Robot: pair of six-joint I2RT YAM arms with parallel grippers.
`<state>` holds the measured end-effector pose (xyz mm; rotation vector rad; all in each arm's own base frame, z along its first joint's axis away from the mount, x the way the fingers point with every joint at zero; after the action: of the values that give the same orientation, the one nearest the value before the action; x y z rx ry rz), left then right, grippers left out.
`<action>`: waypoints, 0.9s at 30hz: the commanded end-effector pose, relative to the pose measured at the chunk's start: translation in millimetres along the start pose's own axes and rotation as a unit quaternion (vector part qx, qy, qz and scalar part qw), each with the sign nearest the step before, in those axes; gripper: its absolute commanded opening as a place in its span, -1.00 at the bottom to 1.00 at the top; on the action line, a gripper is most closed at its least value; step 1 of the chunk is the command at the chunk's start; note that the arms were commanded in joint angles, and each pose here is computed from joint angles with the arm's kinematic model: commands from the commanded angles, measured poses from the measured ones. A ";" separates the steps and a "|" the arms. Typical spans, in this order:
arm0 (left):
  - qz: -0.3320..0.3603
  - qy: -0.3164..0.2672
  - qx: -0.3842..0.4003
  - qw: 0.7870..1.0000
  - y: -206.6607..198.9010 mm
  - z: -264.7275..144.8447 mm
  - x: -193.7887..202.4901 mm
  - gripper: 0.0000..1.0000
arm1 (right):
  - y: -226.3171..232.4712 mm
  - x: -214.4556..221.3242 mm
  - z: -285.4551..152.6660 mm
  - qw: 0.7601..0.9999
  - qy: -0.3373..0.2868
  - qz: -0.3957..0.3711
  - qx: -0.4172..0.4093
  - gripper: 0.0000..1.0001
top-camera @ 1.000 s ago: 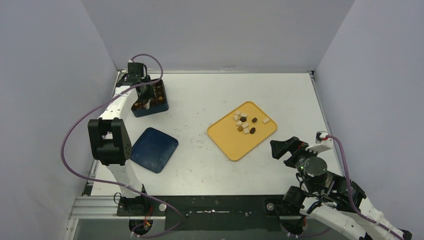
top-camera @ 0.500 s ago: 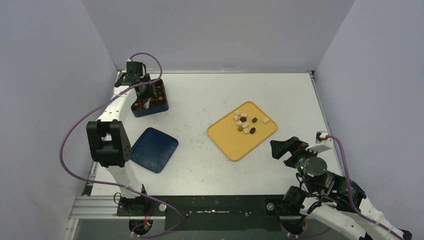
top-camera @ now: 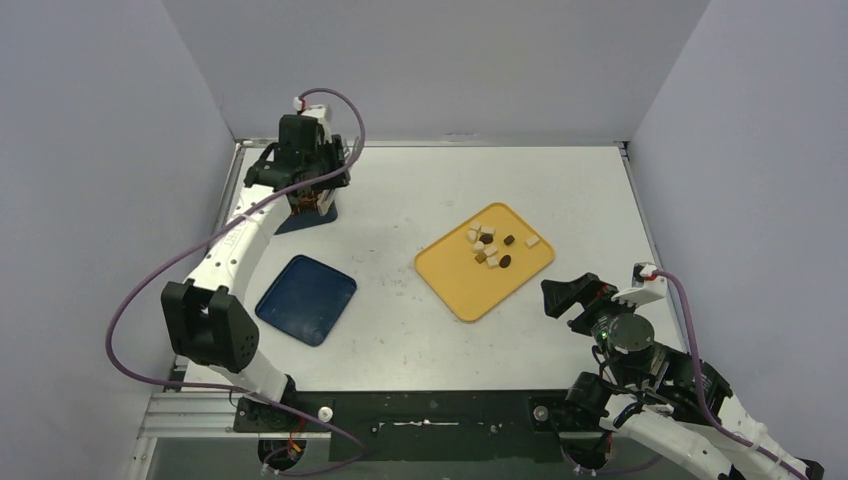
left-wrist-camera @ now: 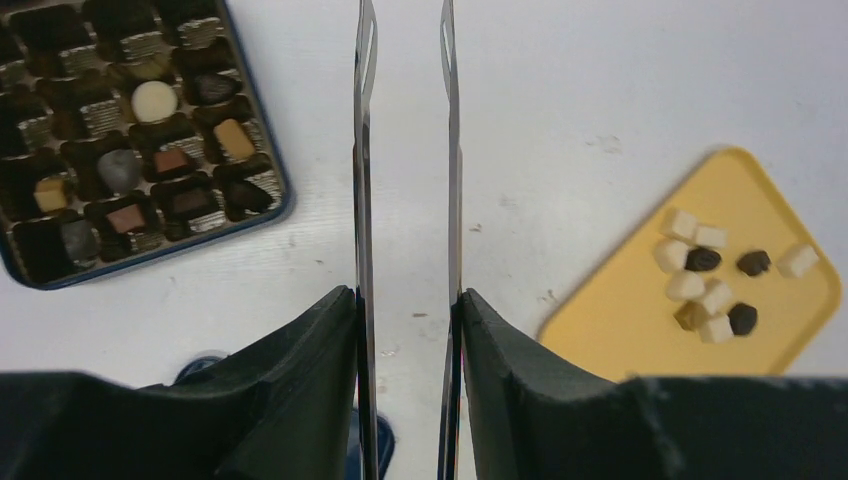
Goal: Pack the chocolate
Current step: Pick up the fake chocolate from the plate.
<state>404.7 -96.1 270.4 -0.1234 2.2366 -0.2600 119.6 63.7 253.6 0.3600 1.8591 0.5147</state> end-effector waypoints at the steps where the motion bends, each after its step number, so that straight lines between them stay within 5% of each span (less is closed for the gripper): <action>1: 0.029 -0.026 0.065 0.997 -44.8 -35.1 4.1 -0.25 | 4.5 -6.5 1.7 1.000 -0.015 0.004 0.000 1.00; 11: 0.090 0.005 0.159 0.983 -130.5 -49.2 76.8 -0.27 | 5.0 -4.9 2.3 1.000 -0.013 0.003 -0.003 1.00; 27: 0.168 0.027 0.199 0.965 -183.8 -21.9 165.7 -0.32 | 4.4 -4.2 2.6 1.000 -0.012 0.006 0.000 1.00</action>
<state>277.7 -271.5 193.3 0.4386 2.2816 -0.4633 119.8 63.7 253.8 0.3598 1.8569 0.5133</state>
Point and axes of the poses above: each gripper's point midway between its finger pads, its own z axis out along the fingers, its own y axis along the line the jaws close on, x = y × z, the point moved 5 cm from there along -z, back along the fingers, and after that the axes turned 1 degree about -z, right-handed, at the moved point
